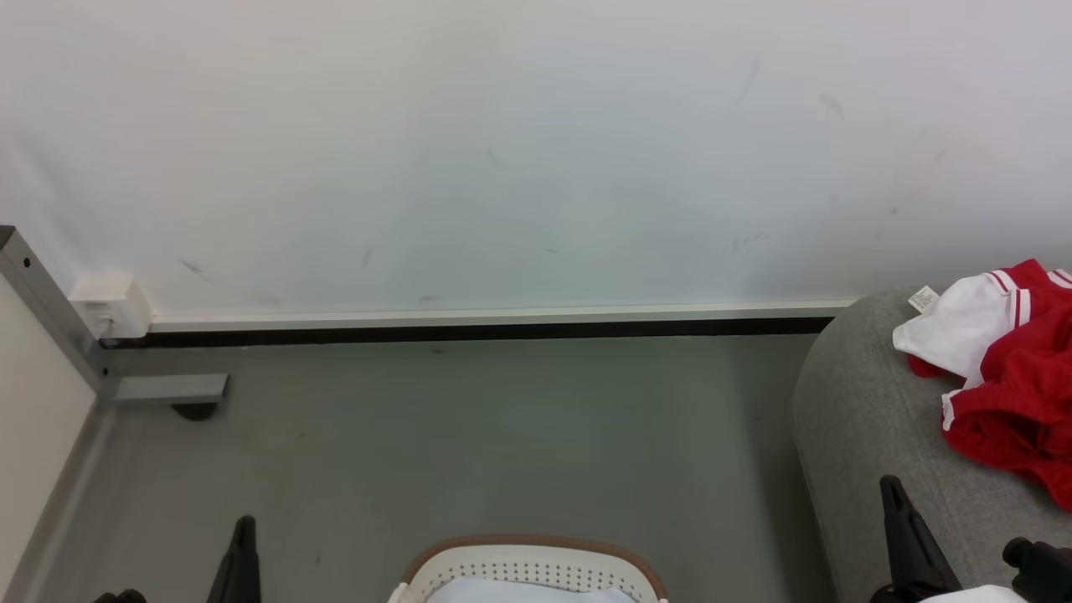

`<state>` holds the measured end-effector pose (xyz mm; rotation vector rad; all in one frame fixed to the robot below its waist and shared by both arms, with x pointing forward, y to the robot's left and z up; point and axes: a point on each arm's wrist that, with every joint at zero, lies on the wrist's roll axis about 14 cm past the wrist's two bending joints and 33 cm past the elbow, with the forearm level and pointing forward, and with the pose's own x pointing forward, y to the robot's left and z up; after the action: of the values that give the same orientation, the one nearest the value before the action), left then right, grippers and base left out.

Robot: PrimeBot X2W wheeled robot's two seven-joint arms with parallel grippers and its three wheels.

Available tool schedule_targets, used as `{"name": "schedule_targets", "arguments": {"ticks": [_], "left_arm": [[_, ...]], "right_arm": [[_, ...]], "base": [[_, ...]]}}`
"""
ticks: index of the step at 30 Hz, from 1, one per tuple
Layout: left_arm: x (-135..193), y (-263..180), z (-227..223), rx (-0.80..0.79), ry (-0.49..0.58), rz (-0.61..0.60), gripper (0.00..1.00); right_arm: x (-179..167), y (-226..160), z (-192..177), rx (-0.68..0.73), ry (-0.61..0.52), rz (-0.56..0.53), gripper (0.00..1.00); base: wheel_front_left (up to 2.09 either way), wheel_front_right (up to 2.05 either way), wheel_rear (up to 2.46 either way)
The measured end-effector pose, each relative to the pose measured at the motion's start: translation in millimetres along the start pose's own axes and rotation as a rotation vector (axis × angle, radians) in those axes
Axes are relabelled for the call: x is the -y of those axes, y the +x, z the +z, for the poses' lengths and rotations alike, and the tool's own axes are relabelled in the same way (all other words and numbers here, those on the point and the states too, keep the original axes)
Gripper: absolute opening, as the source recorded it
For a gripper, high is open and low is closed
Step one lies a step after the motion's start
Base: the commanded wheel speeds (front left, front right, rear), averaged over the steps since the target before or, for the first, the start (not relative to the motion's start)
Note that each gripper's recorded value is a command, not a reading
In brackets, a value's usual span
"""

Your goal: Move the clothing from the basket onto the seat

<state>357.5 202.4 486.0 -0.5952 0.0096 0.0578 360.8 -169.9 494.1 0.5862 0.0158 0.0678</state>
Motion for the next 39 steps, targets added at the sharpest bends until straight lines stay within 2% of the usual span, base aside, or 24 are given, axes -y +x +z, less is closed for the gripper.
{"name": "schedule_targets", "arguments": {"ticks": [17, 39], "left_arm": [[0.2, 7.6, 2.2, -0.013, -0.236, 0.017, 0.00], [3.7, 15.5, 4.0, -0.027, -0.480, 0.016, 0.00]], "right_arm": [[9.5, 5.9, 7.7, 0.009, 0.227, -0.045, 0.00], [16.2, 11.6, 13.4, 0.020, 0.475, -0.070, 0.00]], "base": [[0.00, 0.00, 0.00], [0.00, 0.00, 0.00]]}}
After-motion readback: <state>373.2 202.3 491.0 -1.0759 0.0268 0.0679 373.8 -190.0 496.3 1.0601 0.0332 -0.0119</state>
